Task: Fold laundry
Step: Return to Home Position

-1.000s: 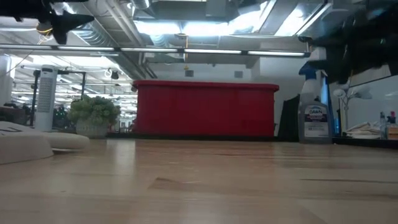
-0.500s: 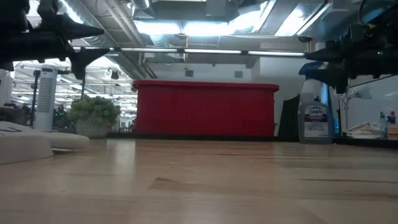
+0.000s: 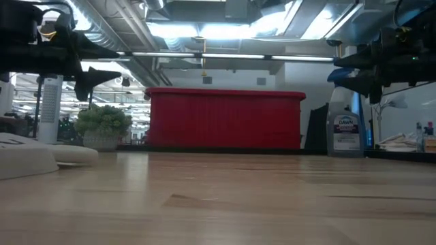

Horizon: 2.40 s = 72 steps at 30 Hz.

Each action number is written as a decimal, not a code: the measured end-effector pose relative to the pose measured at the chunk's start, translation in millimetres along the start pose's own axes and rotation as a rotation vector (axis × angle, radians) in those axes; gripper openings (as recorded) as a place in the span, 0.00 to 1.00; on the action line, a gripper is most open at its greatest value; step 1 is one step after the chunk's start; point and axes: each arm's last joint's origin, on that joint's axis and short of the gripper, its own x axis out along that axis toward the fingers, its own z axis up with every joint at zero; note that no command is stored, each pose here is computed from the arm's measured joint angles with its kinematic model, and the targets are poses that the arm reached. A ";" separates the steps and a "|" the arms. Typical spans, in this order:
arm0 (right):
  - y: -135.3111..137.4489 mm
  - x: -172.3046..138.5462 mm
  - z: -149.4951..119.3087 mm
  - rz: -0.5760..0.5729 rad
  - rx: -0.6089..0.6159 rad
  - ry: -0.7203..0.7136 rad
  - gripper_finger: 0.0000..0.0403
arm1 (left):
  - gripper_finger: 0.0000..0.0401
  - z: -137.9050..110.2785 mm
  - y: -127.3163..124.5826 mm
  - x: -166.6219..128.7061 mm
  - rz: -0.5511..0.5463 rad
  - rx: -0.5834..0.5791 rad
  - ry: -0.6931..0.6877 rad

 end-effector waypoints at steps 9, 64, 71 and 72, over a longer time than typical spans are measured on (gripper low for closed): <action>0.0 0.0 0.0 0.000 0.000 0.000 0.72 | 0.57 -0.1 0.1 0.0 0.001 0.014 0.001; -0.2 0.1 -0.3 -0.001 0.000 0.001 0.72 | 0.57 -0.2 0.1 0.0 0.001 0.024 0.002; -0.2 0.1 -0.2 0.000 0.000 0.001 0.72 | 0.57 -0.2 0.1 0.0 0.001 0.024 0.002; -0.2 0.1 -0.3 0.000 0.000 0.001 0.72 | 0.57 -0.2 0.1 0.0 0.001 0.024 0.002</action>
